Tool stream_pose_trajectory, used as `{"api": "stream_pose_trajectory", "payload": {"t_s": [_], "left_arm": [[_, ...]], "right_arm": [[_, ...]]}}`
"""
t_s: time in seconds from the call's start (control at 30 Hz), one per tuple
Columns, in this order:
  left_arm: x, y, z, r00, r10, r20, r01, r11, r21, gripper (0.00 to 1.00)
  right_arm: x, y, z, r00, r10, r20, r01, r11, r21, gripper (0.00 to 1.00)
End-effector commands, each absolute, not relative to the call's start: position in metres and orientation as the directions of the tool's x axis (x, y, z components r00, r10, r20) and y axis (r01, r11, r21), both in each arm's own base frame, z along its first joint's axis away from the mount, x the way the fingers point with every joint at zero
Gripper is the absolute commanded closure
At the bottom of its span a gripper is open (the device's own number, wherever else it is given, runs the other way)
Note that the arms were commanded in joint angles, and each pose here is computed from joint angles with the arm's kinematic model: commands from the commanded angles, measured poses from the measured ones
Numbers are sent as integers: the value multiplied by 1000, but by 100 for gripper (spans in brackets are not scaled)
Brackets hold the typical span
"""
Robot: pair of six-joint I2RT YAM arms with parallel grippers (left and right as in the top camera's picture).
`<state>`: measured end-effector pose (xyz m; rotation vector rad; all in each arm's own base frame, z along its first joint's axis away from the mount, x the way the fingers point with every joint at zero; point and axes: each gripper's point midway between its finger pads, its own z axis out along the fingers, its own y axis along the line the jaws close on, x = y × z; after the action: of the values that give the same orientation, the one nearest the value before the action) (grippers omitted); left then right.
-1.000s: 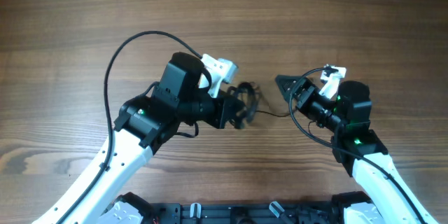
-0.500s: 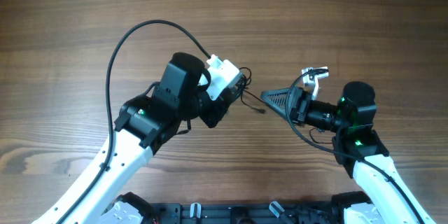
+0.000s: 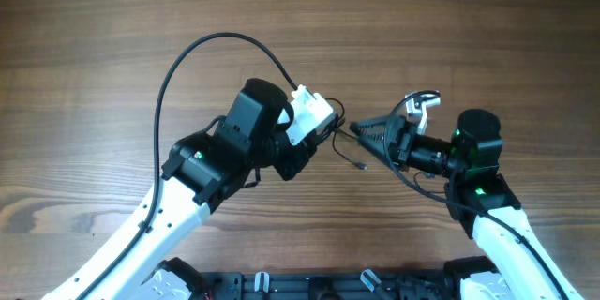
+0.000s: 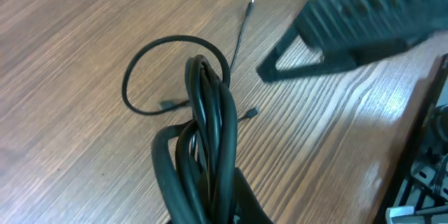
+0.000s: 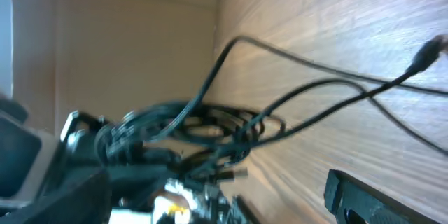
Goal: Untangle cables
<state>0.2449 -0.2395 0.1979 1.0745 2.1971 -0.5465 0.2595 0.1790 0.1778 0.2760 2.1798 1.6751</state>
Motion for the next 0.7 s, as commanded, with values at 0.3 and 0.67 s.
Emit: {"api": "stream_pose_trajectory", "payload": {"t_s": [0.3, 0.67], "left_arm": [[232, -241, 209, -369, 609, -702, 867, 498, -23, 96], [232, -241, 219, -347, 592, -728, 867, 498, -9, 96]], "right_arm": [[292, 160, 149, -823, 439, -359, -139, 457, 878, 0], [277, 196, 154, -824, 176, -538, -477, 298, 827, 0]]}}
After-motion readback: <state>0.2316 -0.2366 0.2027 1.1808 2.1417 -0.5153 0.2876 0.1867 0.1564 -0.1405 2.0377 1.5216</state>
